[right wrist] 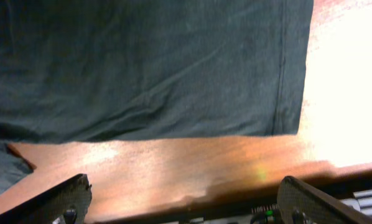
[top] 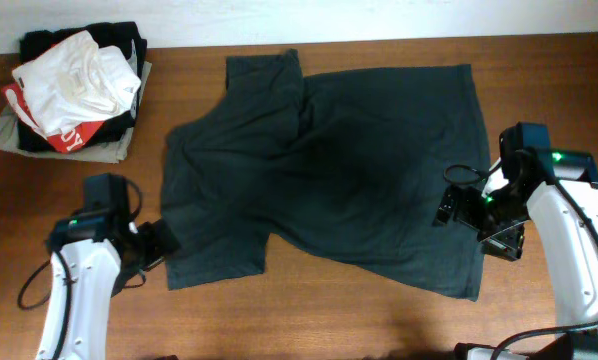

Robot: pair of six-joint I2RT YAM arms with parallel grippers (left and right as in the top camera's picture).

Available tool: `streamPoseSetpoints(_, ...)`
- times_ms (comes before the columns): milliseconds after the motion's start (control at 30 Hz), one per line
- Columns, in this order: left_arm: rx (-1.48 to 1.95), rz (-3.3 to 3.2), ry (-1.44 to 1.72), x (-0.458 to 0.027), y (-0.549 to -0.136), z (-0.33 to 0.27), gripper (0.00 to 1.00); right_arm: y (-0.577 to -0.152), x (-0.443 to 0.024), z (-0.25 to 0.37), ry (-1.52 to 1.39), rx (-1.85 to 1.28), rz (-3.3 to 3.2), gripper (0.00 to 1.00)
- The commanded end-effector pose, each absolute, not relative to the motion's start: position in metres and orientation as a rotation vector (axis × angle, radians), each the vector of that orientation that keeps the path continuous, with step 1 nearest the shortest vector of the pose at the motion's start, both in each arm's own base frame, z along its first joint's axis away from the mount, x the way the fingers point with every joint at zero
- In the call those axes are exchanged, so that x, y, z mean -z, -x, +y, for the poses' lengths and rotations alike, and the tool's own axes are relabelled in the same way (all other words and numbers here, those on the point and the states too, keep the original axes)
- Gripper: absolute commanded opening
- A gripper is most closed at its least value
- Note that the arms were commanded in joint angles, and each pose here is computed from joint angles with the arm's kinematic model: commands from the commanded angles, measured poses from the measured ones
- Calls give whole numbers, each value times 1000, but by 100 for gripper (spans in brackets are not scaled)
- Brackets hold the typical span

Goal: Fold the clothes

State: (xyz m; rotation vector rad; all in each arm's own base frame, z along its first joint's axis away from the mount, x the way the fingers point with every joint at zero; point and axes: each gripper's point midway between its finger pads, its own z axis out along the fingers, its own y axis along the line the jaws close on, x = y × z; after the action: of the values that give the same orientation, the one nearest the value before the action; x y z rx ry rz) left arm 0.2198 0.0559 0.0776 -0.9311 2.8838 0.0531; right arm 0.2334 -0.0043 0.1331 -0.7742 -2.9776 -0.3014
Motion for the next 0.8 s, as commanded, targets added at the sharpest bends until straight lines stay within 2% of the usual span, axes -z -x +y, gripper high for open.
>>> streamPoseSetpoints(0,-11,2889,1000,-63,-207,61,98,-232,-130,-6,776,274,-2996,99)
streamPoseSetpoints(100,39,2941,927,-52,-200,53,92,-237,-129,-7,779,279,-3018,99)
streamPoseSetpoints(200,141,2973,860,-49,-199,40,92,-242,-129,-7,781,284,-3036,99)
streamPoseSetpoints(567,142,2996,859,-31,-191,37,90,-249,-128,-14,787,236,-3075,98)
streamPoseSetpoints(767,30,3008,939,-23,-187,48,90,-250,-128,-18,790,203,-3088,99)
